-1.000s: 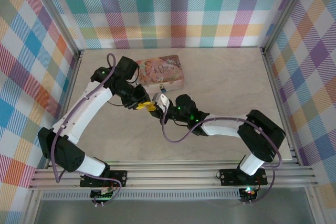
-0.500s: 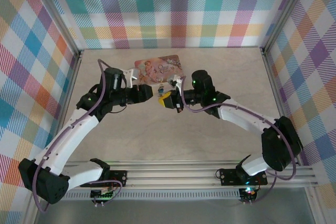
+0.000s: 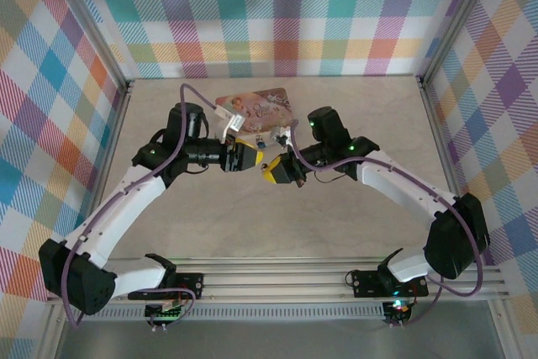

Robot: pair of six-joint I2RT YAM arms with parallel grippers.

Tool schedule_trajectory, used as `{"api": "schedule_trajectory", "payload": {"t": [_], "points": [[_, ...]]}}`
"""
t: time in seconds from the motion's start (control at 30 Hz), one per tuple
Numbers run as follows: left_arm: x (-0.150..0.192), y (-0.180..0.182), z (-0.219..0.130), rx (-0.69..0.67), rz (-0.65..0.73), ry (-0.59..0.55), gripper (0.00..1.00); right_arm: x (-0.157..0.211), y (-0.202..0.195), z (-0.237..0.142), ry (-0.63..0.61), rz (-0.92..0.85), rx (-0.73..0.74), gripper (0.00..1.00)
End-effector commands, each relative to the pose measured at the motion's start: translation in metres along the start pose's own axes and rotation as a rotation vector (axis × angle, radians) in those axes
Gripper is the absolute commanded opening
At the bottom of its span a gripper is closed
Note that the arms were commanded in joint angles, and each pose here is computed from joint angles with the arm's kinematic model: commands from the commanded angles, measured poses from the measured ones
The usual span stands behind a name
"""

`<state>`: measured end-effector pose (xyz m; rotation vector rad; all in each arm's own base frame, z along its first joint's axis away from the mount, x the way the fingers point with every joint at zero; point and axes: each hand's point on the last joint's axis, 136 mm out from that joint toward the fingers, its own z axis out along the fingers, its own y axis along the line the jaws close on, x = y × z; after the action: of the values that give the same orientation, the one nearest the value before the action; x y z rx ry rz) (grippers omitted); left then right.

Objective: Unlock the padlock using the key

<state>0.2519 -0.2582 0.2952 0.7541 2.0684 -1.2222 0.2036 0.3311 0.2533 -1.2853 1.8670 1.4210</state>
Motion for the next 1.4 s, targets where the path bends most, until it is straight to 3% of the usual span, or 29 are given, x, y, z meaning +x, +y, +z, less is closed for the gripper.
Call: {"api": "schedule_trajectory", "payload": {"t": [0.0,0.17,0.3,0.5,0.6,0.67,0.8,0.87,0.97,1.13,1.37], "points": [[0.003,-0.025,0.000,0.124,0.055,0.043,0.48,-0.006,0.013,-0.008,-0.003,-0.043,-0.033,0.00],[0.015,-0.029,0.007,0.167,0.030,0.090,0.47,-0.005,0.012,-0.011,-0.009,-0.042,-0.021,0.00],[0.021,-0.028,0.013,0.183,0.007,0.116,0.41,-0.006,0.014,-0.012,-0.019,-0.043,-0.024,0.00],[0.024,-0.027,0.024,0.201,-0.012,0.147,0.25,-0.005,0.015,-0.012,-0.027,-0.036,-0.031,0.00],[0.023,-0.026,0.026,0.202,-0.016,0.152,0.03,-0.003,0.015,-0.012,-0.030,-0.027,-0.033,0.00],[0.023,-0.021,0.027,0.170,-0.021,0.147,0.00,-0.001,0.011,-0.011,-0.034,-0.022,-0.017,0.00],[0.020,-0.005,0.027,0.071,-0.055,0.117,0.00,-0.002,-0.005,-0.018,-0.077,0.024,0.092,0.20],[0.015,0.004,0.027,0.030,-0.095,0.072,0.00,-0.006,-0.013,-0.028,-0.137,0.048,0.147,0.38],[0.009,0.023,0.029,-0.029,-0.193,0.004,0.00,-0.012,-0.027,-0.048,-0.245,0.122,0.227,0.52],[-0.008,0.038,0.031,-0.055,-0.324,-0.129,0.00,-0.016,-0.047,-0.075,-0.401,0.302,0.328,0.56],[-0.019,0.044,0.039,-0.002,-0.489,-0.223,0.00,-0.024,-0.064,-0.066,-0.499,0.535,0.222,0.56]]}}
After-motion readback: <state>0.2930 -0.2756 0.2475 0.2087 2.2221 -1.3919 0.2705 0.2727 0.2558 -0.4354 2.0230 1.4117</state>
